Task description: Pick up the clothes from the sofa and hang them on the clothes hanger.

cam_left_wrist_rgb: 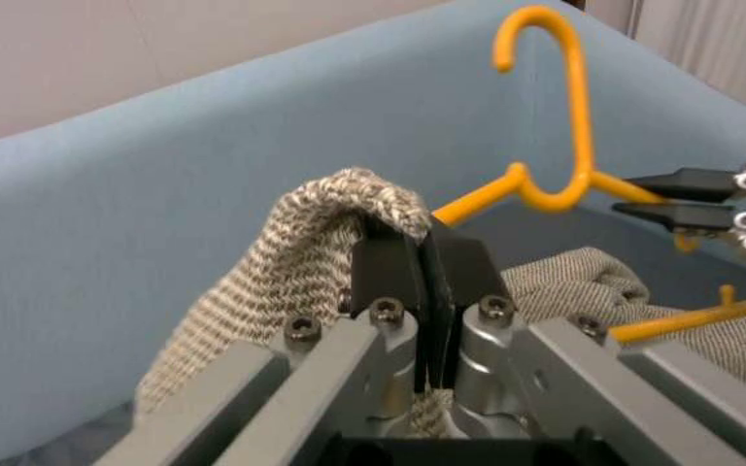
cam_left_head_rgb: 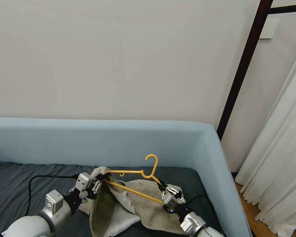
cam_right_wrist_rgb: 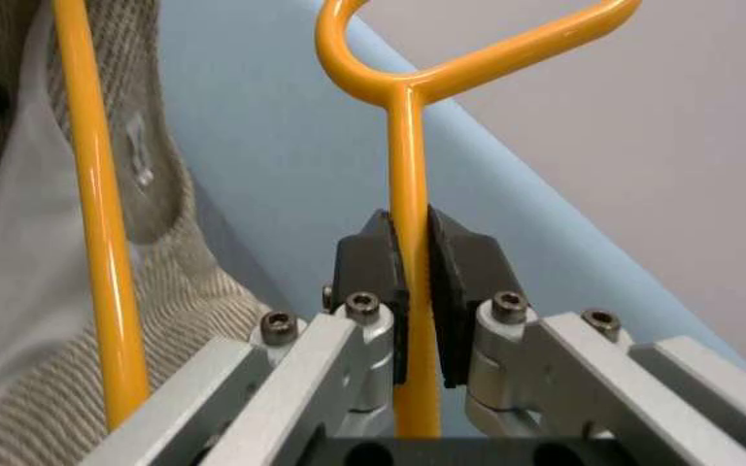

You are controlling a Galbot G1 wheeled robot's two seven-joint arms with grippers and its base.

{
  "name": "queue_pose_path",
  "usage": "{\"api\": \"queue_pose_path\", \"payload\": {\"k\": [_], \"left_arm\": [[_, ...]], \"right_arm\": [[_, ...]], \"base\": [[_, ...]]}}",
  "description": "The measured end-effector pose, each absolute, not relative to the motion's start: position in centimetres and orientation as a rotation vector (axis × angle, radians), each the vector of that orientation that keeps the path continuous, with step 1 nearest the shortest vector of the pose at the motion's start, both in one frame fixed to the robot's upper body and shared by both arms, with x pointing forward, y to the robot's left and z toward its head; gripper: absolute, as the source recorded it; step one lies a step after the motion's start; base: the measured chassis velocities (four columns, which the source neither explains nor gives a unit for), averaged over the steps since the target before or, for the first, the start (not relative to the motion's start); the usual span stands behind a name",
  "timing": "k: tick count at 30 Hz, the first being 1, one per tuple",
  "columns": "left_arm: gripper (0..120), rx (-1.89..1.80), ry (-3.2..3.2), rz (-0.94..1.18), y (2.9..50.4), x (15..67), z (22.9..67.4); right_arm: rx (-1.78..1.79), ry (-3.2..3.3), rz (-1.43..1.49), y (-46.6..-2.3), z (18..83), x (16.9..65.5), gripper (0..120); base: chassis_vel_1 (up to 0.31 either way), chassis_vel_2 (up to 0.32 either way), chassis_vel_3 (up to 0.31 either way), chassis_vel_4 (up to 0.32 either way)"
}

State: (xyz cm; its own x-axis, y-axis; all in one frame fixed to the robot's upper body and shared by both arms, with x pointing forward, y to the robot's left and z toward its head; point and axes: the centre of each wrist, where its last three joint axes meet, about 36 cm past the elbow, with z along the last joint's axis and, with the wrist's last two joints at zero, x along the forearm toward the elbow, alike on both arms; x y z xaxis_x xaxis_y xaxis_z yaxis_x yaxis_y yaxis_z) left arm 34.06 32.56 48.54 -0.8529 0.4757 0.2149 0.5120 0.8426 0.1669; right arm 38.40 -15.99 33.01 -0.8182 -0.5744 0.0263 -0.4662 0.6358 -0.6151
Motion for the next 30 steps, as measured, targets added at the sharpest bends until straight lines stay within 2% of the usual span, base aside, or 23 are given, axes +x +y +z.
{"api": "queue_pose_path", "payload": {"k": [8,21,30], "left_arm": [[0,-0.788,-2.831,-0.404,33.0,34.3,49.2],[0,-0.815,-2.824,-0.47,33.2,34.7,50.1],[0,-0.915,-2.795,-0.474,31.2,36.0,49.3]], "right_arm": [[-0.939,2.603,-0.923,-12.0,33.7,40.1,5],[-1.022,2.544,-0.941,-9.4,33.8,40.4,5],[-1.043,2.525,-0.984,-8.5,33.3,41.2,5]], "base": [[0.0,0.0,0.0,0.0],[0.0,0.0,0.0,0.0],[0.0,0.0,0.0,0.0]]}}
